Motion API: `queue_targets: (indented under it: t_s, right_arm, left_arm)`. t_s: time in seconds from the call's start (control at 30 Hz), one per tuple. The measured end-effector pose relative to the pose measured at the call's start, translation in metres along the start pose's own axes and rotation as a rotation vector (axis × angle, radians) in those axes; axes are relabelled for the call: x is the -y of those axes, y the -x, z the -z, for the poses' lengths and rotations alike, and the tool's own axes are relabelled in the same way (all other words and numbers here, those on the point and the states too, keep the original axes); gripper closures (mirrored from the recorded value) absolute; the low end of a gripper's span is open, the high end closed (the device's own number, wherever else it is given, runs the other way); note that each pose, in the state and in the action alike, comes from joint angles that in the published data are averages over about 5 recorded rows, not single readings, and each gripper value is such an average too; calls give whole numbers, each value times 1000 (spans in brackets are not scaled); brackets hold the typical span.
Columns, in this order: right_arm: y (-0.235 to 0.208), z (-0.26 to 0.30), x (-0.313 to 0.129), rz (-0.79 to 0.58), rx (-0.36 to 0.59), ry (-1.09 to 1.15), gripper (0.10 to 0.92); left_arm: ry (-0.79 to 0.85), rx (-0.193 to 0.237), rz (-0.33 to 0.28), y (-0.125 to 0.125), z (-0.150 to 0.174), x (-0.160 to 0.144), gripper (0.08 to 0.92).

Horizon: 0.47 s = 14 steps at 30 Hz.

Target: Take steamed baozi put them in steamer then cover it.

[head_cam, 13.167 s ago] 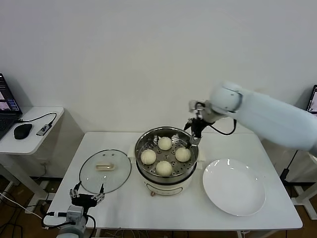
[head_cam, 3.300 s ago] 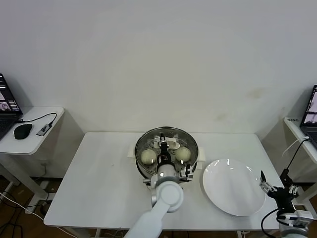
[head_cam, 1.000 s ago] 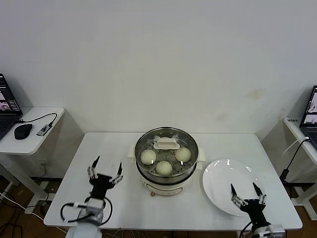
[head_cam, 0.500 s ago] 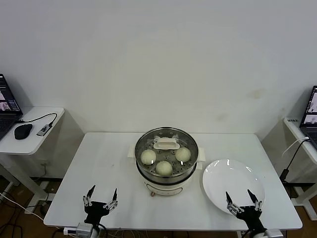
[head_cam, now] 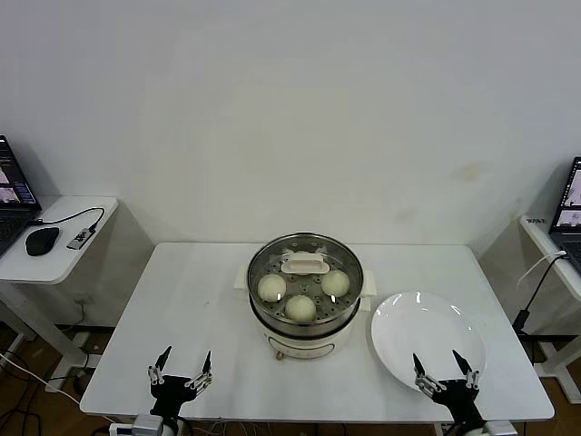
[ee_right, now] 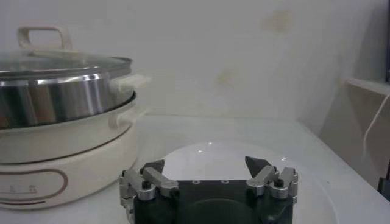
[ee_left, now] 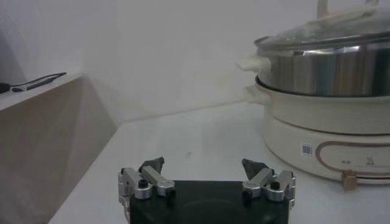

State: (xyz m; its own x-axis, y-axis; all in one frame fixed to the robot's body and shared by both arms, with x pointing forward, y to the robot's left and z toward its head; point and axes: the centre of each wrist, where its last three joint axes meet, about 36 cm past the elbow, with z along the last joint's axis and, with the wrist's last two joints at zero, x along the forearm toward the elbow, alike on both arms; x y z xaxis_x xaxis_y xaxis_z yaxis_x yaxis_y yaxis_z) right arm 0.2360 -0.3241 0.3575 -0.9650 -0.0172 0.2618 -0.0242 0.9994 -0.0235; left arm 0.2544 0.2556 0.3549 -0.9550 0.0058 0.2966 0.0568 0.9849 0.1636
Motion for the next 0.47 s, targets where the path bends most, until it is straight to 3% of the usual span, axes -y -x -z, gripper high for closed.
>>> queue_targets:
  t_s: [0.47]
  right_arm:
    - [1, 1, 2, -6, -2, -31, 200]
  left_arm:
    - [-7, 6, 1, 1, -2, -3, 177]
